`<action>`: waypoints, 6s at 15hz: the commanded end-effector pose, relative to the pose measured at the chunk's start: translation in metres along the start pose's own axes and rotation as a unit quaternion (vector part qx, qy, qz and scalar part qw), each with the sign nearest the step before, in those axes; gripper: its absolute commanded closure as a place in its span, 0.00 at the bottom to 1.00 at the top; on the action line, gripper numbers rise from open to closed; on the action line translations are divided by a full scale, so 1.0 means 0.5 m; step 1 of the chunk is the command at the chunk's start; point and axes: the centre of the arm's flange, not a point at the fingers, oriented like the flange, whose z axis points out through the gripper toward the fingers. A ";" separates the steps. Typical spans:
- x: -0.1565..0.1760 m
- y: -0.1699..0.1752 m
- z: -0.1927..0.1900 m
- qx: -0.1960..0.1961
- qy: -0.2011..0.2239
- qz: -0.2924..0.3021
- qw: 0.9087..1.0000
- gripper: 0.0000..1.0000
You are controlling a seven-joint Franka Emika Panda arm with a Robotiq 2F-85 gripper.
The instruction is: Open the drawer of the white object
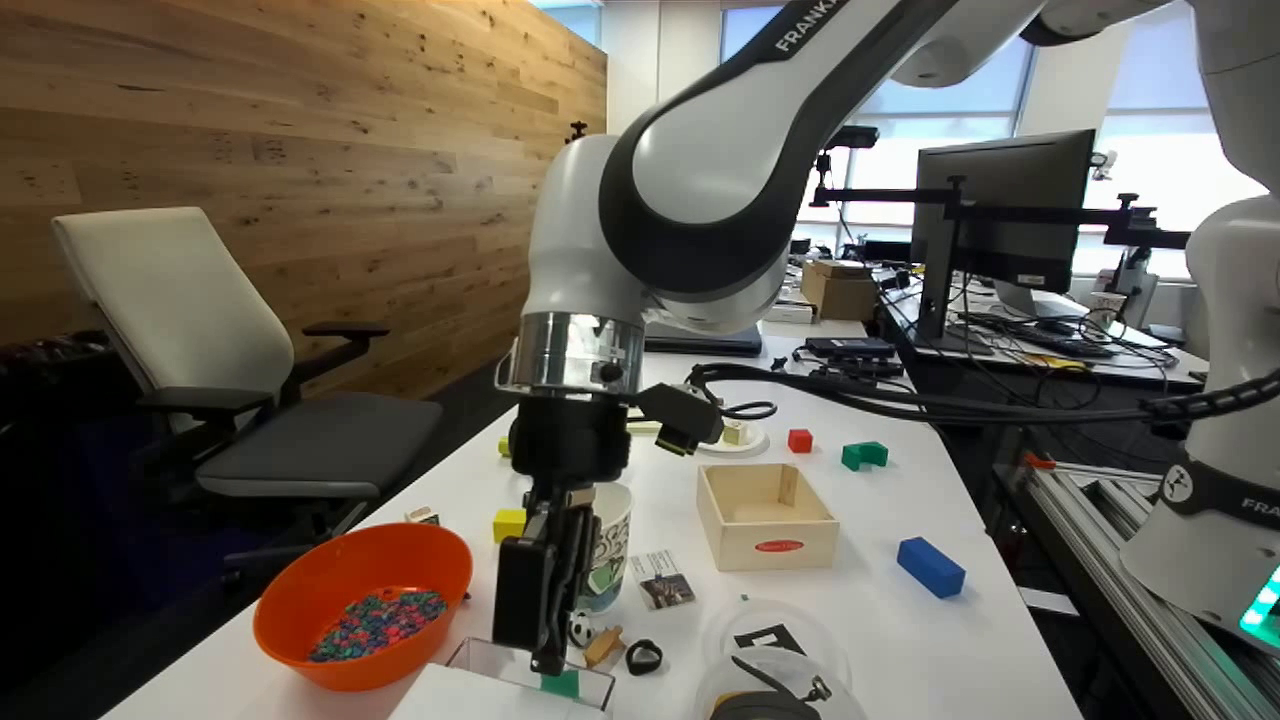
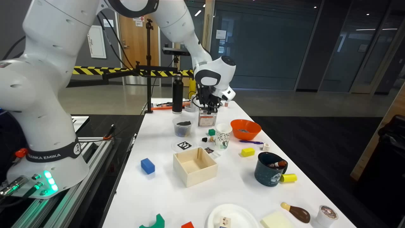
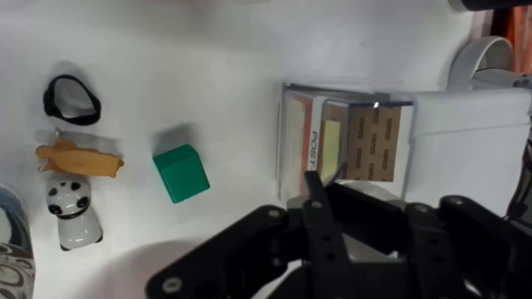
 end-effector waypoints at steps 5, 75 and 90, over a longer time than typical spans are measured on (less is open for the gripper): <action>-0.007 0.065 0.005 0.037 0.000 0.047 0.998 0.99; -0.089 0.067 -0.439 -0.228 0.022 0.045 0.972 0.00; -0.188 0.097 -0.427 -0.153 0.037 0.053 0.986 0.00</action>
